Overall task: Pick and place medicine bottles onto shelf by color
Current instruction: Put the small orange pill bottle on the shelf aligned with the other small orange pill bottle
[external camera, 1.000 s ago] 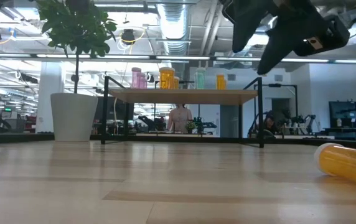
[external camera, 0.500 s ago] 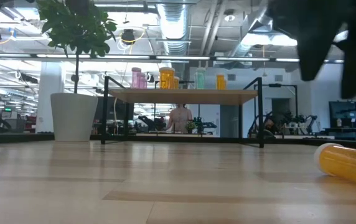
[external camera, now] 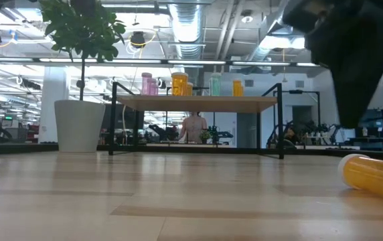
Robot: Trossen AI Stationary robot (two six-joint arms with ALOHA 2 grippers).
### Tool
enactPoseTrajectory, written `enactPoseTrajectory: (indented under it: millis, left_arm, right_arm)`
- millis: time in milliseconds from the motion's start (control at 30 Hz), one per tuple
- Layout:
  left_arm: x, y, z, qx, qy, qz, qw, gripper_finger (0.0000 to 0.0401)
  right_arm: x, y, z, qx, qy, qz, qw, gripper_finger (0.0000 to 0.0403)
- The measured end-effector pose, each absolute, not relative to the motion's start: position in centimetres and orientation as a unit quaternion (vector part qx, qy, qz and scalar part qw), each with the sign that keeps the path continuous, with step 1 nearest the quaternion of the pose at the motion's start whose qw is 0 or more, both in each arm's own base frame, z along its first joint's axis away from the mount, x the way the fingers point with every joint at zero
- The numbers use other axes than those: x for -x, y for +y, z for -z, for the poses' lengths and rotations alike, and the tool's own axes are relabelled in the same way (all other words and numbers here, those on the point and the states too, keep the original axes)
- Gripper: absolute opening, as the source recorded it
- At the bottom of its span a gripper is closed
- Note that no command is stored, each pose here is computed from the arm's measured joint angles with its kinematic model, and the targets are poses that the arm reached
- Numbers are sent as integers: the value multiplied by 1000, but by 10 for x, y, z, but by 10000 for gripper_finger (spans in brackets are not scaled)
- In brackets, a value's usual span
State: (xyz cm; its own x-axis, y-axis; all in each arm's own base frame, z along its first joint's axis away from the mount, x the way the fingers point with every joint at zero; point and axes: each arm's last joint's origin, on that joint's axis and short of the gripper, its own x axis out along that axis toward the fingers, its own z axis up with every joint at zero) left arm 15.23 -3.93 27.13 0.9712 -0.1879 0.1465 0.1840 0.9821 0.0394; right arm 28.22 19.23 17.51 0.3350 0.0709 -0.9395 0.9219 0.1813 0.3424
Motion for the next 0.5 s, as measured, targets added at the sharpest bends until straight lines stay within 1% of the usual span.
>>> enactPoseTrajectory:
  millis: [233,500]
  left_arm:
    - [-152,-39,-271,-12,-75,94,993,258]
    - [-152,-39,-271,-13,-75,93,993,258]
  right_arm:
    - [-286,179,-168,-540,453,361,611,270]
    - [-297,170,-165,-541,447,355,618,270]
